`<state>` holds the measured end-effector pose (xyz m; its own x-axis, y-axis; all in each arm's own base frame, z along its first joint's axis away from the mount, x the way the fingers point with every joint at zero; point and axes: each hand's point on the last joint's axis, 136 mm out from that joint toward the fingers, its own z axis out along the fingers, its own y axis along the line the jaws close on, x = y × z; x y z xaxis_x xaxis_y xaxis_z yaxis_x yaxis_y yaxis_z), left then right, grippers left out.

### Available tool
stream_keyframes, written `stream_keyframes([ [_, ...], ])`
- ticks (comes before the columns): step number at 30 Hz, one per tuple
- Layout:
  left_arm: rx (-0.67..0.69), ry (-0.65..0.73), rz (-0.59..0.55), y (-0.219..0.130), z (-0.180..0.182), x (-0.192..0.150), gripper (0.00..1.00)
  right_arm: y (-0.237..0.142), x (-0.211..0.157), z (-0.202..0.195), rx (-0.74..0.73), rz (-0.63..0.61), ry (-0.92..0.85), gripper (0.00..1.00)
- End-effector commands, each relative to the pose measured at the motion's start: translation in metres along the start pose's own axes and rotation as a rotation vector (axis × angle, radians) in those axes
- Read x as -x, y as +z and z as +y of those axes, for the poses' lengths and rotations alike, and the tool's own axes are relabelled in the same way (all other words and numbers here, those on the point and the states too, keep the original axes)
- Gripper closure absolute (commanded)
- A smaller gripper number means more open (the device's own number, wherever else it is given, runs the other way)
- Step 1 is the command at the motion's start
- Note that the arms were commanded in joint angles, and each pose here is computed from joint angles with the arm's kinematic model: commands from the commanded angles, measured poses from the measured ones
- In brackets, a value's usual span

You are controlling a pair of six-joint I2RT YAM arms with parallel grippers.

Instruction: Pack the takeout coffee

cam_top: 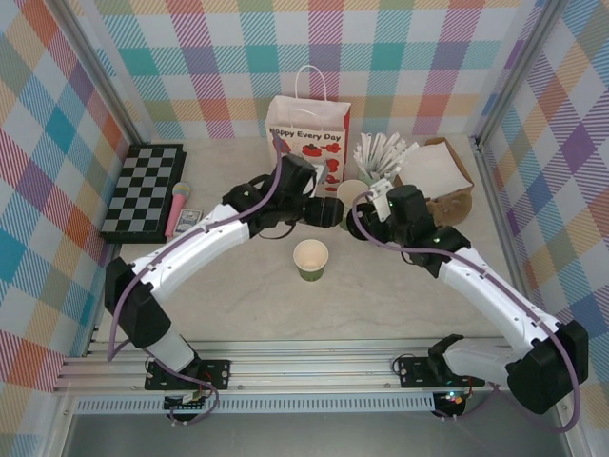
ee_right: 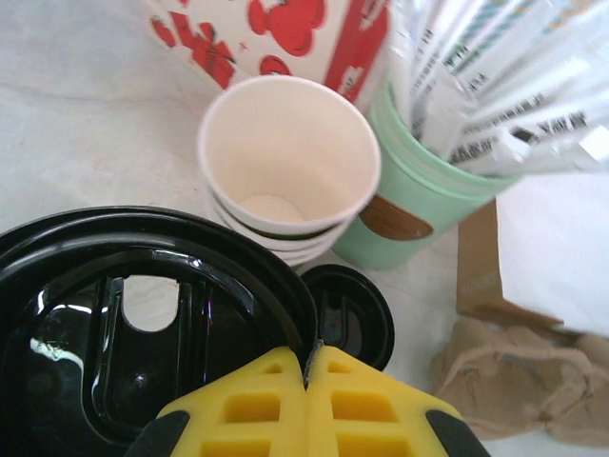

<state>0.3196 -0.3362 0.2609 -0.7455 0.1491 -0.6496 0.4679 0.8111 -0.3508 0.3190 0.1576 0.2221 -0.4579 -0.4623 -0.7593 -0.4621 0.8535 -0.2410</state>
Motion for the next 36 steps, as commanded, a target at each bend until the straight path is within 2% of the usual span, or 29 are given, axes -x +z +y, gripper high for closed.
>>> stream_keyframes([
  [1,0.016,0.091,0.079,0.005,-0.008,-0.013,0.29,-0.01,0.027,0.004,-0.006,-0.052,-0.103,1.0],
  [9,0.062,0.149,0.102,0.016,-0.006,-0.009,0.43,-0.008,0.044,0.023,0.019,-0.061,-0.145,1.0],
  [13,0.064,0.153,0.093,0.019,-0.006,-0.006,0.58,-0.006,0.044,0.026,0.018,-0.042,-0.153,1.0],
  [17,0.062,0.153,0.101,0.026,-0.006,-0.007,0.79,-0.003,0.043,0.03,0.024,-0.02,-0.145,1.0],
  [22,0.05,0.142,0.104,0.031,-0.009,-0.007,0.95,-0.007,0.048,0.031,0.03,-0.031,-0.066,0.98],
  [24,0.077,0.122,0.083,0.03,-0.004,-0.003,1.0,-0.014,0.056,0.021,-0.005,-0.044,0.081,0.8],
  [26,0.109,0.095,0.052,0.029,0.002,0.001,1.0,-0.023,0.056,0.004,-0.058,-0.032,0.29,0.55],
  [27,0.118,0.078,0.031,0.028,0.004,0.003,1.0,-0.027,0.051,-0.004,-0.083,-0.008,0.412,0.49],
  [29,0.117,0.044,-0.008,0.025,0.004,0.007,1.0,-0.033,0.039,-0.013,-0.11,0.039,0.638,0.47],
  [31,0.117,0.014,-0.046,0.023,0.006,0.01,1.0,-0.035,0.029,-0.01,-0.111,0.073,0.787,0.47],
  [36,0.118,-0.042,-0.141,0.016,0.01,0.018,1.0,-0.024,0.027,0.006,-0.053,0.112,0.932,0.51],
])
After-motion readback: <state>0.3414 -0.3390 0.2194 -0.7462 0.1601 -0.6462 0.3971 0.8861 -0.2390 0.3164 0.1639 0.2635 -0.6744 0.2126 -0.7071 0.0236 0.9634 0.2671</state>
